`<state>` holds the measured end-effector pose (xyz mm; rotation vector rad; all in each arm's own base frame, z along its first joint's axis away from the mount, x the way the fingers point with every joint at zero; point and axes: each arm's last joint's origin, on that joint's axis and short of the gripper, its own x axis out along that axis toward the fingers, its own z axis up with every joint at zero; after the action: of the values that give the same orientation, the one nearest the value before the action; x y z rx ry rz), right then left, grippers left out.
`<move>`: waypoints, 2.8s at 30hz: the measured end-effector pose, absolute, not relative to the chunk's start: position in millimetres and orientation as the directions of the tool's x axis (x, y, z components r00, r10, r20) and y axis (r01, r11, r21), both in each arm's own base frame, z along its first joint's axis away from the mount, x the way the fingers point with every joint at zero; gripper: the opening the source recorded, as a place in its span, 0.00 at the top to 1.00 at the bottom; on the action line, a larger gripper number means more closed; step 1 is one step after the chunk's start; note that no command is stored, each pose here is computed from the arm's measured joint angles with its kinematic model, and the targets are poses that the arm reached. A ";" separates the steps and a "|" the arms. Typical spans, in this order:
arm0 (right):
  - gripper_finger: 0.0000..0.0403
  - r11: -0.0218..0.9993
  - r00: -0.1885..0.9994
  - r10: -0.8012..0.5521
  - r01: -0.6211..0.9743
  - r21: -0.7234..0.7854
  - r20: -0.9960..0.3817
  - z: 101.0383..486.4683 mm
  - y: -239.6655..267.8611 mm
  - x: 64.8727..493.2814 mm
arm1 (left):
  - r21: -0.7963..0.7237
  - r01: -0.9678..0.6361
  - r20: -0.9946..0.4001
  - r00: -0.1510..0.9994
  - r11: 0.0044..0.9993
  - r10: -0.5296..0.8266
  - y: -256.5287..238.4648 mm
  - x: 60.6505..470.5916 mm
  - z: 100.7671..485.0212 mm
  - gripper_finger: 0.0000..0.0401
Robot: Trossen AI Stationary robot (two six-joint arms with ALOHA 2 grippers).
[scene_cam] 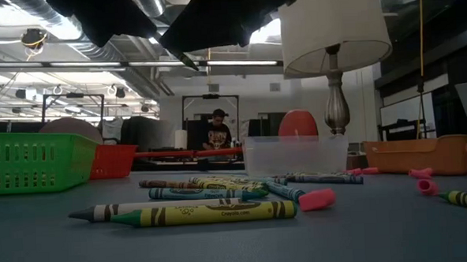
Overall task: Sort crayons
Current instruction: Put the green crayon into the green bin, then put the brown crayon into the orange bin
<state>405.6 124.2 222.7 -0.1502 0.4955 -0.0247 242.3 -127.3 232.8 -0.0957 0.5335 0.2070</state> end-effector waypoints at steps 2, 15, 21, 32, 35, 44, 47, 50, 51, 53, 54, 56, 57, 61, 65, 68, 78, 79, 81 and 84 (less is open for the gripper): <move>0.69 0.989 0.879 -0.060 -0.013 -0.150 -0.473 222.5 124.2 405.5 | -0.032 -0.215 -0.525 0.835 0.976 0.166 -127.1 241.7 231.8 0.96; 0.62 0.986 0.837 -0.056 -0.041 -0.164 -0.544 216.0 123.2 401.4 | -0.101 -0.136 -0.613 0.789 0.986 0.046 -125.7 231.9 232.9 0.96; 0.62 0.981 0.789 -0.070 -0.057 -0.186 -0.611 209.4 121.6 396.6 | -0.202 -0.168 -0.674 0.739 0.965 -0.013 -115.8 211.3 244.6 0.96; 0.62 0.977 0.752 -0.083 -0.068 -0.202 -0.654 204.9 120.5 392.8 | -0.358 -0.291 -0.818 0.556 0.887 -0.147 -98.0 170.3 254.3 0.96; 0.62 0.977 0.751 -0.083 -0.068 -0.203 -0.655 204.7 120.6 392.6 | -0.347 -0.368 -0.864 0.484 0.863 -0.141 -94.0 162.0 251.5 0.96; 0.62 0.977 0.751 -0.083 -0.068 -0.203 -0.655 204.4 120.6 392.5 | -0.252 -0.544 -0.945 0.317 0.801 -0.082 -86.2 147.1 243.9 0.96; 0.62 0.977 0.751 -0.083 -0.068 -0.203 -0.655 204.4 120.6 392.5 | -0.250 -0.564 -0.947 0.313 0.787 -0.076 -85.8 146.5 243.7 0.96; 0.62 0.977 0.751 -0.084 -0.069 -0.203 -0.656 204.3 120.6 392.5 | -0.246 -0.584 -0.944 0.324 0.773 -0.055 -85.2 146.8 243.7 0.96; 0.62 0.977 0.751 -0.083 -0.069 -0.203 -0.655 204.3 120.6 392.5 | -0.242 -0.589 -0.943 0.331 0.771 -0.043 -84.8 147.0 243.8 0.96; 0.62 0.977 0.751 -0.083 -0.068 -0.203 -0.655 204.3 120.6 392.5 | -0.239 -0.603 -0.940 0.342 0.761 -0.024 -84.3 147.3 243.9 0.96; 0.62 0.977 0.751 -0.083 -0.068 -0.203 -0.655 204.3 120.6 392.5 | -0.237 -0.608 -0.938 0.346 0.758 -0.015 -84.0 147.5 243.9 0.96; 0.62 0.977 0.751 -0.083 -0.068 -0.203 -0.655 204.3 120.6 392.5 | -0.232 -0.610 -0.935 0.354 0.757 0.000 -83.6 147.7 244.0 0.96; 0.62 0.977 0.751 -0.083 -0.068 -0.203 -0.655 204.4 120.6 392.5 | -0.229 -0.612 -0.934 0.358 0.757 0.007 -83.4 147.8 244.0 0.96; 0.62 0.978 0.751 -0.083 -0.066 -0.200 -0.655 204.4 120.6 392.5 | -0.220 -0.615 -0.928 0.371 0.757 0.032 -82.7 148.2 244.1 0.96; 0.62 0.984 0.751 -0.083 -0.041 -0.172 -0.655 204.4 120.6 392.6 | -0.216 -0.617 -0.926 0.375 0.757 0.041 -82.5 148.4 244.2 0.96; 0.62 0.987 0.752 -0.082 -0.029 -0.157 -0.654 204.5 120.6 392.6 | -0.205 -0.622 -0.916 0.395 0.756 0.076 -81.5 149.1 244.5 0.96; 0.62 0.991 0.763 -0.035 -0.056 -0.119 -0.645 205.9 122.4 394.1 | -0.193 -0.627 -0.904 0.413 0.755 0.111 -80.5 149.7 244.8 0.87; 0.62 0.992 0.768 -0.033 -0.055 -0.117 -0.639 206.5 122.5 394.5 | -0.192 -0.627 -0.903 0.414 0.755 0.115 -80.4 149.7 244.9 0.85; 0.62 0.992 0.779 -0.029 -0.053 -0.112 -0.626 207.8 122.9 395.6 | -0.189 -0.629 -0.900 0.418 0.754 0.123 -80.1 149.8 245.0 0.82; 0.62 0.993 0.799 -0.023 -0.050 -0.103 -0.601 210.3 123.5 397.6 | -0.189 -0.629 -0.899 0.419 0.754 0.124 -80.2 149.9 245.0 0.79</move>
<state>397.6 123.5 210.3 -0.1161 0.6457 0.0146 149.9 -80.2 245.0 -0.5576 1.0402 0.5035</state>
